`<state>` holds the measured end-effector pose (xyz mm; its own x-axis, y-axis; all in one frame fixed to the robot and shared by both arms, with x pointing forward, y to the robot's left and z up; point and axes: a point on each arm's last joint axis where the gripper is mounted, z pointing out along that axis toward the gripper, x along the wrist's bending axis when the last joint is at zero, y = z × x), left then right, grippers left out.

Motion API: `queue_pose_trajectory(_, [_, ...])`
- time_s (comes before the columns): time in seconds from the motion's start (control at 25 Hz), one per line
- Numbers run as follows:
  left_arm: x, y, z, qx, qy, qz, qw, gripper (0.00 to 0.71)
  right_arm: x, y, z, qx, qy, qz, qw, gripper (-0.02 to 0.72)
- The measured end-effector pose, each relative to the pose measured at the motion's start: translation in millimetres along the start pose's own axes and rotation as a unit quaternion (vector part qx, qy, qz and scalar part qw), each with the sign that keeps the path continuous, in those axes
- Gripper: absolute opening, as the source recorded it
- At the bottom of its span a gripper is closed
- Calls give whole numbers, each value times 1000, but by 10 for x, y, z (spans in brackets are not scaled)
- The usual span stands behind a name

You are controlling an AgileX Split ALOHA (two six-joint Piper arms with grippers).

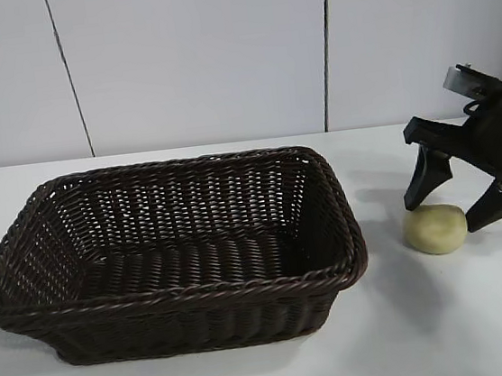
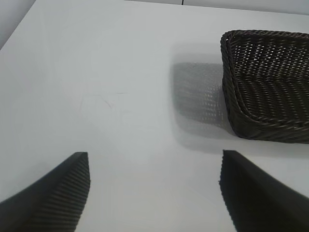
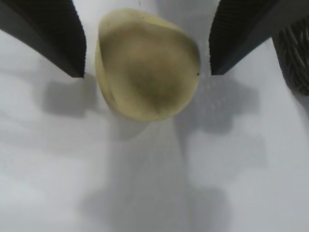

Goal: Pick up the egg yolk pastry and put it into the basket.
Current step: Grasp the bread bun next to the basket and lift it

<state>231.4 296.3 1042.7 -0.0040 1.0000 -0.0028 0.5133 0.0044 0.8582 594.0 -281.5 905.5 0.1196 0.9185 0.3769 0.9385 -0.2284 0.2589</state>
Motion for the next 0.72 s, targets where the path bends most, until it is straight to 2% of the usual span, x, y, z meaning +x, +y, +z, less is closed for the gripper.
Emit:
queue_pose_trajectory(0.2, [0,0,0,0,0,0,1000,543,0,2,0,-1,0,1,1000,125])
queue_pose_trajectory(0.24, [0,0,0,0,0,0,1000,543,0,2,0,-1,0,1,1000,80])
queue_pose_trajectory(0.32, [0,0,0,0,0,0,1000,543,3,-2,0,1,1,1,1000,44])
queue_pose_trajectory(0.44, [0,0,0,0,0,0,1000,543,41,-1,-59,6,10,-2,1000,32])
queue_pose_trajectory(0.72, [0,0,0,0,0,0,1000,543,417,148,-700,0,74,-56,996,29])
